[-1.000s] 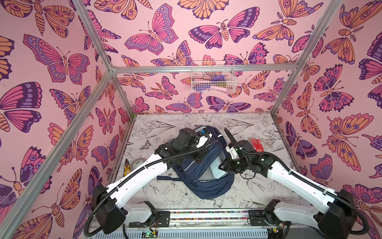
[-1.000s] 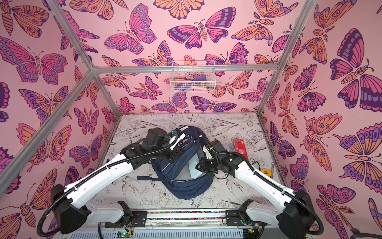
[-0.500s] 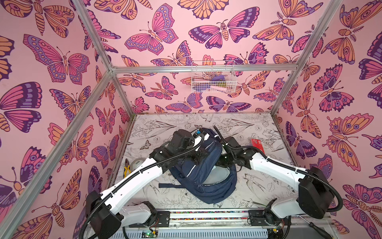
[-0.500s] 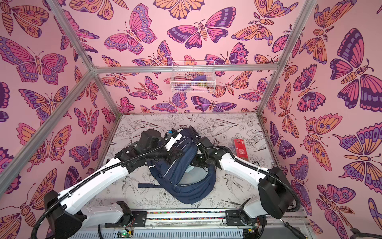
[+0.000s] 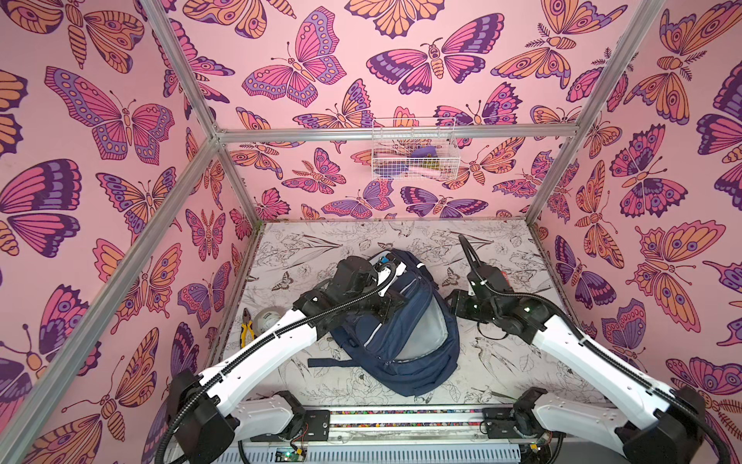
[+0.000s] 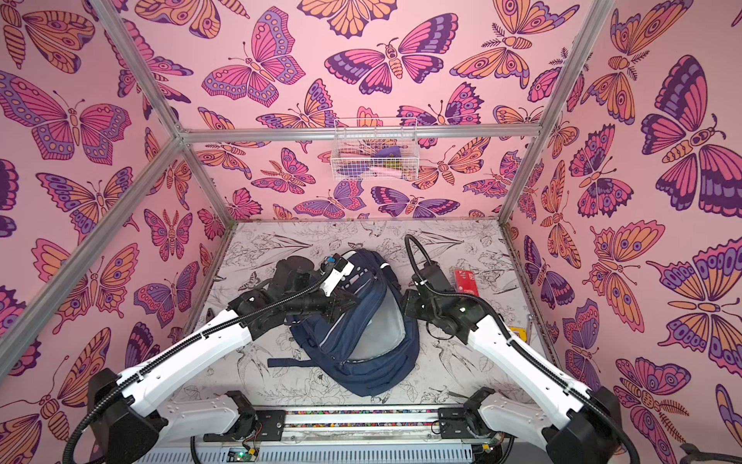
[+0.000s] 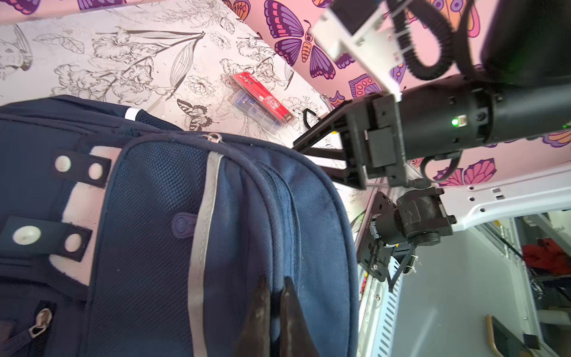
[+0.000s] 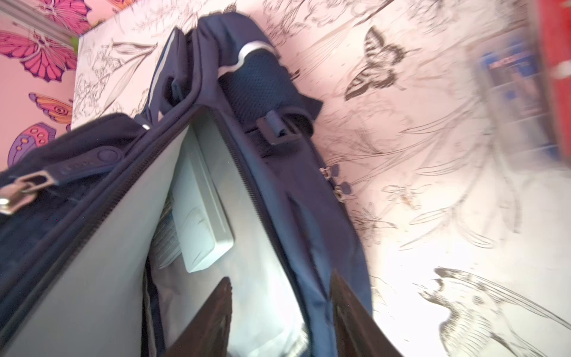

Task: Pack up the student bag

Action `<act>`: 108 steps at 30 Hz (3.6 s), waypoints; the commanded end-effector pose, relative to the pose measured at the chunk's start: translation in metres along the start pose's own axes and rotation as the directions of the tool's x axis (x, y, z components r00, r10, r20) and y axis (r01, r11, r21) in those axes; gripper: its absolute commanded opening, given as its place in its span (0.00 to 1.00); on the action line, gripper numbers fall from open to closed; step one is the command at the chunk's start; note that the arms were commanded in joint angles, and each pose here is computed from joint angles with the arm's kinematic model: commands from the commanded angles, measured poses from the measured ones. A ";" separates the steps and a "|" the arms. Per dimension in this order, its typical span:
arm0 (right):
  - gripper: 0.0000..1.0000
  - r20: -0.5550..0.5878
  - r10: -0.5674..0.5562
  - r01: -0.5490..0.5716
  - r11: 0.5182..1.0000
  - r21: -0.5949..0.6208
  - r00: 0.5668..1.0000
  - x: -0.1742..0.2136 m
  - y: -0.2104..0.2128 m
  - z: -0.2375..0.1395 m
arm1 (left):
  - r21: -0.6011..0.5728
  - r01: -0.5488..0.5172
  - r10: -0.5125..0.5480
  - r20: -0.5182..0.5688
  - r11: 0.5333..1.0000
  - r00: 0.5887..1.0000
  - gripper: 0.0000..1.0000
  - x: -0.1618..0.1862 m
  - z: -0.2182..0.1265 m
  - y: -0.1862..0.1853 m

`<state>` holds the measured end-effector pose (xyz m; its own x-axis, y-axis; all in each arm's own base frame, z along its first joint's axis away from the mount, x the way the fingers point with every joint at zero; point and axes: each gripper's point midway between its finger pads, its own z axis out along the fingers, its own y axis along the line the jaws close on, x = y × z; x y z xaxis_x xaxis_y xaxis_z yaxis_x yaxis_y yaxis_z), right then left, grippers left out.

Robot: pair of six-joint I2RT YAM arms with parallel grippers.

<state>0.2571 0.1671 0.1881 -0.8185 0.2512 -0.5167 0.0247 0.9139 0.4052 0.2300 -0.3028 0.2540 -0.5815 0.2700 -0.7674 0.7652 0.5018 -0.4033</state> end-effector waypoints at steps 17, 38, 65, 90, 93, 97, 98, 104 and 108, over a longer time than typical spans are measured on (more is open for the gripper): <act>0.49 -0.015 -0.036 0.037 0.997 0.072 0.999 0.001 -0.013 -0.009 | -0.100 0.238 -0.243 -0.039 0.966 0.969 0.71 0.015 0.033 0.034; 0.50 -0.102 -0.069 0.074 0.996 0.048 0.992 0.009 -0.002 0.016 | -0.466 0.490 -0.554 0.002 0.737 0.833 0.74 0.088 -0.031 0.113; 0.44 -0.263 -0.061 0.077 0.996 0.051 0.963 0.039 0.007 0.063 | -0.261 0.836 -0.853 0.073 0.483 0.516 0.68 0.109 0.027 0.165; 0.42 -0.267 -0.166 0.184 0.982 0.043 0.949 0.002 0.021 0.075 | -0.480 0.735 -0.827 0.034 0.479 0.561 0.59 0.125 -0.003 0.153; 0.43 -0.253 -0.177 0.184 0.983 0.007 0.951 -0.001 0.022 0.064 | -0.509 0.718 -0.825 0.028 0.475 0.565 0.59 0.129 0.001 0.142; 0.43 -0.275 -0.194 0.192 0.981 -0.037 0.942 0.006 0.022 0.056 | -0.550 0.711 -0.825 0.070 0.438 0.561 0.61 0.135 -0.001 0.136; 0.43 -0.283 -0.201 0.197 0.979 -0.043 0.938 0.009 0.021 0.053 | -0.554 0.712 -0.824 0.080 0.432 0.562 0.62 0.135 -0.002 0.136; 0.44 -0.279 -0.198 0.196 0.980 -0.035 0.940 0.017 0.011 0.038 | -0.557 0.704 -0.819 0.070 0.441 0.569 0.61 0.135 0.003 0.134; 0.43 -0.244 -0.120 0.122 0.992 -0.006 0.962 0.020 0.006 0.031 | -0.533 0.670 -0.797 -0.013 0.516 0.604 0.55 0.129 0.015 0.131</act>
<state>0.2662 0.1944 0.1556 -0.9291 0.0085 -0.3697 -0.1273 0.9313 0.3413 0.2593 -0.2095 0.0967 -0.9495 -0.2783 -0.1450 -0.1828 0.8662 -0.4651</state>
